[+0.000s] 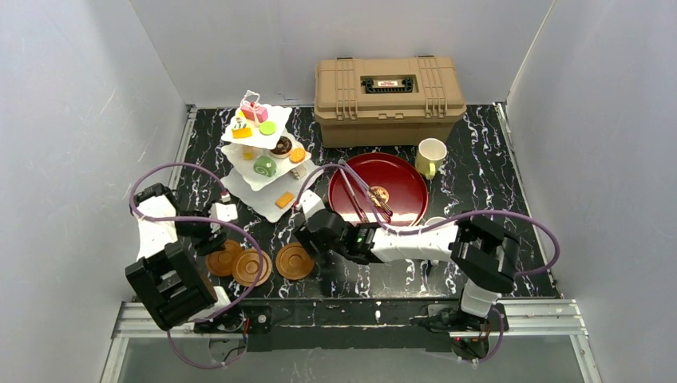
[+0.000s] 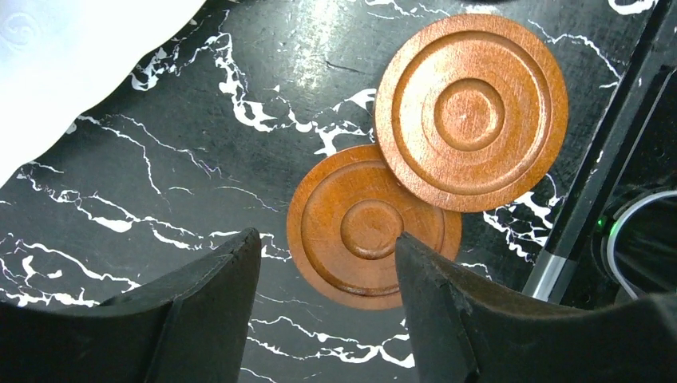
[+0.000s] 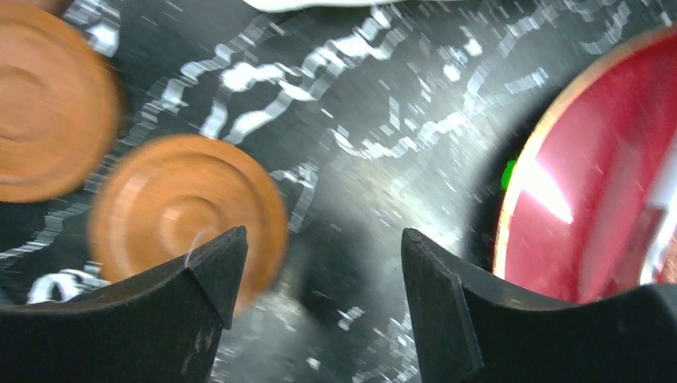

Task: Serve the afternoon tea
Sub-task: Adjust the coaster at the center of the board, then pick up the cup at the center of the board, then place the cup on the coaster.

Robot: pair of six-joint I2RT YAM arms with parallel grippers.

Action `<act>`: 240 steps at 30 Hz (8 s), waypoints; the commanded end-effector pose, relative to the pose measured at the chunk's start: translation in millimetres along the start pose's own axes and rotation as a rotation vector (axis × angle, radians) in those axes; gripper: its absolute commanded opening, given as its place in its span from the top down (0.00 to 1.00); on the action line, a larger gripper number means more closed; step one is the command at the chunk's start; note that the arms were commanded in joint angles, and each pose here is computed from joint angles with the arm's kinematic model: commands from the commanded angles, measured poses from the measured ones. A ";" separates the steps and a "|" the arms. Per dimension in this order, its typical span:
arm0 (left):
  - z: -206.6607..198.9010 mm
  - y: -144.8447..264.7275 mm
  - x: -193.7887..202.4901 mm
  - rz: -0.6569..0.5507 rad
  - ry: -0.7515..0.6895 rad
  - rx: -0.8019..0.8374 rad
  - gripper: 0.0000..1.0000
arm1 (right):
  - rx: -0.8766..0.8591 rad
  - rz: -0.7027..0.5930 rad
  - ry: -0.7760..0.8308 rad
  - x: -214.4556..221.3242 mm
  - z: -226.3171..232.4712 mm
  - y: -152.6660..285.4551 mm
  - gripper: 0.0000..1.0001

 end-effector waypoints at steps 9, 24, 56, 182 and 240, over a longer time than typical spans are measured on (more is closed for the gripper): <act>18.3 14.1 -7.2 -0.038 0.094 -0.067 0.40 | -0.359 -0.058 0.022 -18.8 91.8 -26.2 0.46; -33.5 -21.9 7.5 0.021 -0.184 0.156 0.35 | -0.191 0.107 0.031 49.2 35.5 3.9 0.53; -32.9 -100.9 -23.3 -0.039 -0.450 0.155 0.31 | -0.046 -0.073 -0.155 13.3 -35.3 59.5 0.26; 101.9 92.1 0.3 -0.140 1.460 -0.513 0.02 | -0.225 -0.241 0.046 -107.6 25.8 110.9 0.99; 94.5 100.3 -10.4 -0.183 1.348 -0.515 0.02 | 0.085 -0.160 -0.066 -63.1 -3.5 144.0 0.02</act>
Point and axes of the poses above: each gripper's point midway between its finger pads, its own y axis back along the fingers, its own z axis along the line the jaws close on, x = y × z, the point moved 8 cm from there along y, back along the fingers, and after that the axes turned 8 degrees about -y, right-handed, at the moved point
